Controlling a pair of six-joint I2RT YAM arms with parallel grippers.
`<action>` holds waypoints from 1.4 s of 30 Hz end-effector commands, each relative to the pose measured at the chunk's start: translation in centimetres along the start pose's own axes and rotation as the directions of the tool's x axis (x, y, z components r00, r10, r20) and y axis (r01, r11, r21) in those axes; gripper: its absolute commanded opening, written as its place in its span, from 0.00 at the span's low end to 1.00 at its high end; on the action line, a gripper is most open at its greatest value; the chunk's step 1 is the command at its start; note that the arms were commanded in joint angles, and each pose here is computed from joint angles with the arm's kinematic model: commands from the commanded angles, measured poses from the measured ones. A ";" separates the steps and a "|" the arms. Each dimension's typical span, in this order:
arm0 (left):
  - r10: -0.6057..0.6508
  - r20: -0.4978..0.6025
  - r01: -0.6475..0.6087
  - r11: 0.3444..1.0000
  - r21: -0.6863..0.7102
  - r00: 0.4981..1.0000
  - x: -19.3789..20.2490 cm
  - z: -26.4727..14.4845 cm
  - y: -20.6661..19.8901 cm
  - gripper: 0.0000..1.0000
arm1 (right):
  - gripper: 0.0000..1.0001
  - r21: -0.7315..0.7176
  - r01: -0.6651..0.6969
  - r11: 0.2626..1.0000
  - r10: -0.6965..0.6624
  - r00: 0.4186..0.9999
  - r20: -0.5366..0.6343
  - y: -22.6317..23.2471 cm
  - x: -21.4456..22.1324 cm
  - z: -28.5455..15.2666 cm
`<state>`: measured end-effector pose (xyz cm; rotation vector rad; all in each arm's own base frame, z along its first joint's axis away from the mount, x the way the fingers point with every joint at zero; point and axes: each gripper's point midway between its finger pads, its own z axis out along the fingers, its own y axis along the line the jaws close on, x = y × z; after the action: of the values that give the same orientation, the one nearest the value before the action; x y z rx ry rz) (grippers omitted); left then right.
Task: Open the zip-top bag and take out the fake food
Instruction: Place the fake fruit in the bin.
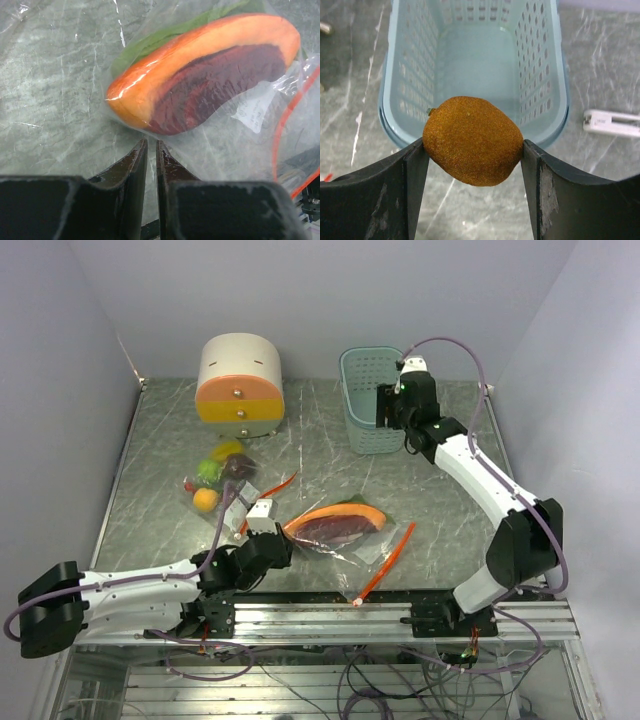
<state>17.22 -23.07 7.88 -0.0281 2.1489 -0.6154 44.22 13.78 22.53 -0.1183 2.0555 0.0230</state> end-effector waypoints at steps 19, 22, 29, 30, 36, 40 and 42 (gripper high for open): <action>0.089 0.028 -0.091 0.995 0.049 0.996 -3.5 -1.1 -2.8 0.54 | 0.83 -0.080 0.028 0.996 -0.012 0.980 0.200 0.0 -5.0 0.1; 0.106 0.039 -0.107 0.994 0.027 0.994 -4.8 -0.6 -3.1 0.65 | 0.82 -0.167 -0.013 0.986 0.048 0.978 0.204 1.2 -4.4 -2.0; 0.132 0.066 -0.132 0.991 -0.008 0.989 -9.3 2.7 -1.8 0.68 | 0.80 -0.424 0.009 0.905 0.076 0.980 0.184 6.2 0.6 -8.8; 0.131 0.075 -0.131 0.991 -0.012 0.989 -9.9 3.2 -1.7 0.68 | 0.80 -0.437 0.020 0.899 0.063 0.983 0.174 6.8 1.7 -9.7; 0.106 0.057 -0.109 0.992 0.062 0.993 -10.7 7.4 -2.1 0.71 | 0.80 -0.528 -0.024 0.849 0.052 0.998 0.038 9.7 9.4 -14.0; 0.045 0.074 -0.059 0.979 0.195 0.996 -10.1 8.9 -3.1 0.83 | 0.78 -0.594 -0.147 0.791 0.143 0.988 -0.054 9.9 13.1 -16.3; 0.023 0.084 -0.044 0.967 0.250 0.996 -10.2 9.0 -3.9 0.88 | 0.78 -0.639 -0.196 0.744 0.184 0.979 -0.087 10.3 14.4 -17.4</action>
<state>29.26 -24.76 9.65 0.0605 2.1290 -0.6002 24.27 21.12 18.43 -0.4012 1.9583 0.6826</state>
